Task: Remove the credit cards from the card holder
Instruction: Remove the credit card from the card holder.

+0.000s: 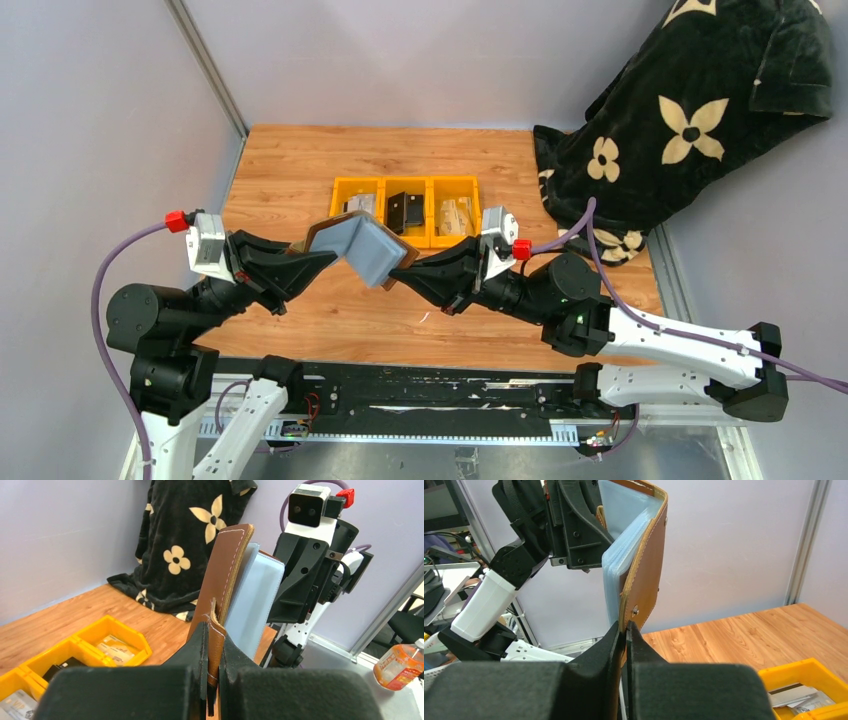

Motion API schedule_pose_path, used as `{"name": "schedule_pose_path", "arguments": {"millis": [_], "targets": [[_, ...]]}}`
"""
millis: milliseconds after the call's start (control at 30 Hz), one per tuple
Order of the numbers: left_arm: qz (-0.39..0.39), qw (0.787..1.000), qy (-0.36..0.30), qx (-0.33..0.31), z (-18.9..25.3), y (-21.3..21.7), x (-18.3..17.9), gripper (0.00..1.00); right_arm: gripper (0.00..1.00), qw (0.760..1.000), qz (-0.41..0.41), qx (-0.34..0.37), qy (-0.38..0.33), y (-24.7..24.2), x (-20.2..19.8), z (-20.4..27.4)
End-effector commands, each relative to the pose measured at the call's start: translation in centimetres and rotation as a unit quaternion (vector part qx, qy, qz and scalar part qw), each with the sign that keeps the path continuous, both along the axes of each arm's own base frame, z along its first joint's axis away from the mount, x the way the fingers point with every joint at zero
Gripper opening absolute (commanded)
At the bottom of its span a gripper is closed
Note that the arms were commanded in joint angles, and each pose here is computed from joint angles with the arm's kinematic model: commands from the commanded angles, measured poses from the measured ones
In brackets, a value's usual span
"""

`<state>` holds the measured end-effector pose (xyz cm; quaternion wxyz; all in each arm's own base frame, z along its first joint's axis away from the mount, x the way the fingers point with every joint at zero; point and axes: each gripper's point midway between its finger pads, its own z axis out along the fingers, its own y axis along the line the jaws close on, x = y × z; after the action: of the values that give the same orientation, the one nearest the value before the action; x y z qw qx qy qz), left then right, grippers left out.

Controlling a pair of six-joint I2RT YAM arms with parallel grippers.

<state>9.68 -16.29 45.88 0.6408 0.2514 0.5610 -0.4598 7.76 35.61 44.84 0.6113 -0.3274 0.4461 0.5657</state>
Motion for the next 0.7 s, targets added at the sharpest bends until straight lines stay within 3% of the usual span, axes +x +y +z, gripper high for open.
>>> {"name": "schedule_pose_path", "arguments": {"millis": [0, 133, 233, 300, 400, 467, 500, 567, 600, 667], "targets": [[-0.018, 1.000, -0.013, -0.003, 0.8, -0.1, -1.5, 0.00, 0.10, 0.999, -0.024, 0.036, 0.013, -0.4, 0.7, 2.3], [-0.017, 1.000, -0.013, -0.001, 0.6, -0.1, -1.4, 0.00, 0.43, 0.998, -0.050, 0.027, 0.038, 0.4, 1.8, 1.6], [-0.019, 1.000, -0.012, 0.001, 0.4, -0.1, -1.5, 0.00, 0.48, 0.996, -0.060, 0.029, 0.052, 0.7, 2.2, 1.2], [-0.019, 1.000, -0.013, 0.001, 0.4, -0.1, -1.5, 0.00, 0.41, 0.997, -0.058, 0.032, 0.051, 0.9, 2.2, 1.3], [-0.015, 1.000, -0.017, 0.008, 0.1, 0.0, -1.5, 0.00, 0.07, 0.996, -0.060, 0.030, 0.051, 0.8, 2.2, 1.7], [0.000, 1.000, -0.024, 0.020, -0.6, 0.3, -1.1, 0.00, 0.00, 0.995, -0.076, 0.015, 0.062, 0.8, 2.6, 1.5], [0.011, 0.999, -0.037, 0.029, -0.9, 0.5, -0.9, 0.19, 0.00, 0.994, -0.086, 0.006, 0.067, 1.0, 2.8, 1.5], [0.039, 0.995, -0.080, 0.054, -1.8, 1.0, -0.1, 0.88, 0.00, 0.988, -0.128, -0.037, 0.084, 1.6, 3.5, 0.4], [0.058, 0.991, -0.099, 0.063, -2.2, 1.3, 0.4, 0.98, 0.00, 0.984, -0.143, -0.060, 0.090, 2.1, 3.9, -0.2], [0.099, 0.984, -0.124, 0.076, -2.9, 2.2, 1.8, 1.00, 0.00, 0.972, -0.188, -0.095, 0.109, 2.8, 5.0, -0.8]]}}
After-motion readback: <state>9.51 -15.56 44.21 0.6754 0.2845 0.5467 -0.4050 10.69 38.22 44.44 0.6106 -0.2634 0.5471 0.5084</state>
